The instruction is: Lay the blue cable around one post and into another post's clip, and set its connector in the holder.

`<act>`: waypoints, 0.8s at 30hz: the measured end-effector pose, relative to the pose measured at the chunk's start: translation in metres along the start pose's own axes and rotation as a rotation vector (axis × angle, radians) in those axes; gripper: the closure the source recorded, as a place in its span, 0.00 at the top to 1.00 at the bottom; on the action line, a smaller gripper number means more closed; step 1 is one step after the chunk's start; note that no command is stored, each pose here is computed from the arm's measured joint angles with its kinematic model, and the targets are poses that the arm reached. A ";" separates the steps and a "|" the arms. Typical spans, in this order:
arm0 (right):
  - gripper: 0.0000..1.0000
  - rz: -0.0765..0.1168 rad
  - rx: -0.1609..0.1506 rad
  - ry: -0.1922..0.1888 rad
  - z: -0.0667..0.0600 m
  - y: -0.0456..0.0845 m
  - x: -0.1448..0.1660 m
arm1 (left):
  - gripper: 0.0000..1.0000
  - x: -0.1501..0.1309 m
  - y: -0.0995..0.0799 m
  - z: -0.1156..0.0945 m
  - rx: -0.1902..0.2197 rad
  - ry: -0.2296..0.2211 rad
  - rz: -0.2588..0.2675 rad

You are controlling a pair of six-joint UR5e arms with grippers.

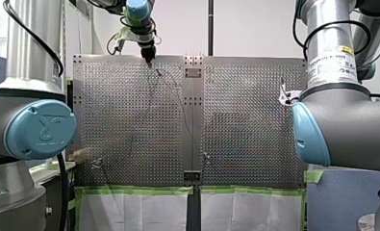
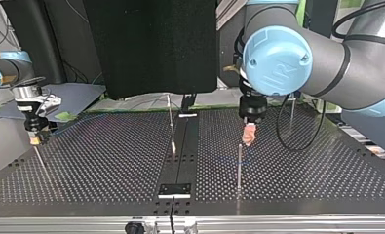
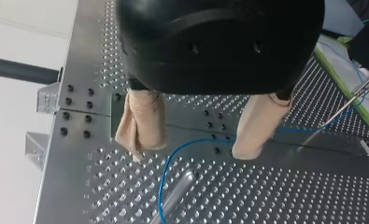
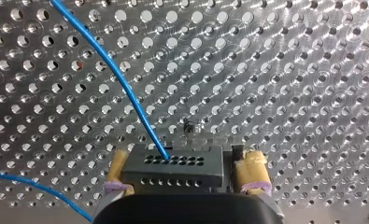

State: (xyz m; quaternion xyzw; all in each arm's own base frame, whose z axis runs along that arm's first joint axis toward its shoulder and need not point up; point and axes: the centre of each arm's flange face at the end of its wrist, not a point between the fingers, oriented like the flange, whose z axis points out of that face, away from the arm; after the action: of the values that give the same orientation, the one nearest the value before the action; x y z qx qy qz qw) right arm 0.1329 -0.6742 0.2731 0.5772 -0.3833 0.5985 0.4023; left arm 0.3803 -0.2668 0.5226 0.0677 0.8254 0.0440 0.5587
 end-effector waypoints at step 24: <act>1.00 0.000 0.000 0.000 0.000 0.000 0.000 | 1.00 -0.001 0.009 0.001 -0.076 -0.012 -0.063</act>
State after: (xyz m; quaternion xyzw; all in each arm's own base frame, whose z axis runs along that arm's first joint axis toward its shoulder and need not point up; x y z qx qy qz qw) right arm 0.1330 -0.6742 0.2731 0.5772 -0.3832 0.5985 0.4023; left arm 0.3821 -0.2586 0.5248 0.0204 0.8214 0.0573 0.5671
